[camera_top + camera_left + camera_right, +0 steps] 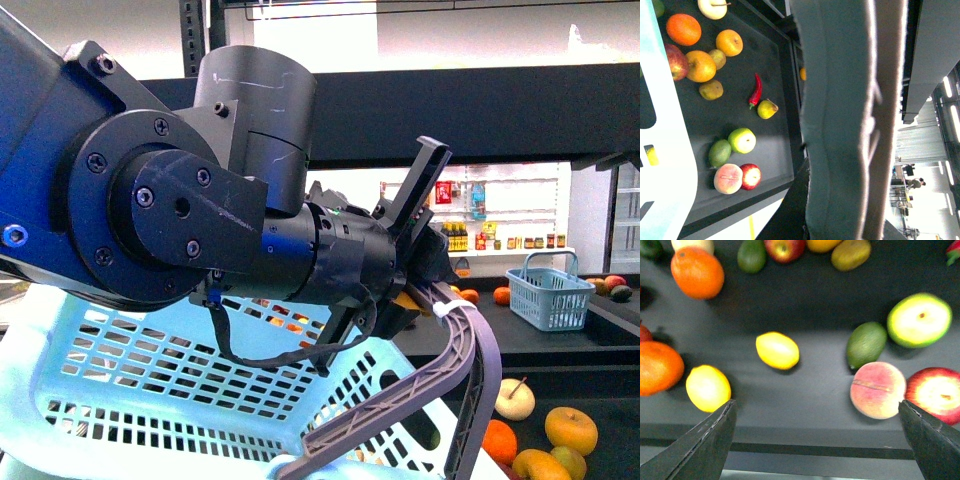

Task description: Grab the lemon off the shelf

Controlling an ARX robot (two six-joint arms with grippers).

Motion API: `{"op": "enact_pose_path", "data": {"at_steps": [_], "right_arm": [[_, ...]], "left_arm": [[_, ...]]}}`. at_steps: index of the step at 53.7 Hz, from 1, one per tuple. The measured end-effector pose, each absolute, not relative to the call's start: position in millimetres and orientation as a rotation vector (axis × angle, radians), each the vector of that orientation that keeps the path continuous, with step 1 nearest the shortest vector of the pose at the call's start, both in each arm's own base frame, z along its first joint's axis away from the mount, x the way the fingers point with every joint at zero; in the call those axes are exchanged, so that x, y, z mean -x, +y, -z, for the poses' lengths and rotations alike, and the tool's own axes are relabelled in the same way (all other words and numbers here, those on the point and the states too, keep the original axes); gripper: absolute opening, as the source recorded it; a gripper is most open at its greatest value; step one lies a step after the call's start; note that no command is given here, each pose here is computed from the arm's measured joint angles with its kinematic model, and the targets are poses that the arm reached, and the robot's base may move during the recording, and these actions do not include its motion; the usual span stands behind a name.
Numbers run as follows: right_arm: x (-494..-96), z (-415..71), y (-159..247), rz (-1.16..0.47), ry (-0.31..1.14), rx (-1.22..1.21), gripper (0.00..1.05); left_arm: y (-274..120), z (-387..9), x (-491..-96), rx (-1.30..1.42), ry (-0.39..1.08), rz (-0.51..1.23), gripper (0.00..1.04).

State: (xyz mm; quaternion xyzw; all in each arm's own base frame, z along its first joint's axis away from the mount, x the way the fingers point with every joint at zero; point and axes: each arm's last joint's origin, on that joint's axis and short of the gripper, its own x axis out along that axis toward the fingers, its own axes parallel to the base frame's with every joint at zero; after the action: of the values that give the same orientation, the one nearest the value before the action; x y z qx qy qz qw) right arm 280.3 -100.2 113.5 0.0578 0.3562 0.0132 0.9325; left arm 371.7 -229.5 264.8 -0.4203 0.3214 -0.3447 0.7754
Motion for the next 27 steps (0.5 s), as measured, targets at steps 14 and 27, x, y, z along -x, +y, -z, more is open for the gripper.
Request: {"op": "enact_pose_path", "data": {"at_steps": [14, 27], "right_arm": [[-340.1, -57.4, -91.2, -0.16, 0.856, -0.036, 0.97], [-378.8, -16.8, -53.2, -0.307, 0.851, 0.095, 0.97]], "left_arm": [[-229.5, -264.8, -371.6, 0.911, 0.697, 0.747, 0.08], [-229.5, -264.8, -371.7, 0.911, 0.696, 0.745, 0.08]]}}
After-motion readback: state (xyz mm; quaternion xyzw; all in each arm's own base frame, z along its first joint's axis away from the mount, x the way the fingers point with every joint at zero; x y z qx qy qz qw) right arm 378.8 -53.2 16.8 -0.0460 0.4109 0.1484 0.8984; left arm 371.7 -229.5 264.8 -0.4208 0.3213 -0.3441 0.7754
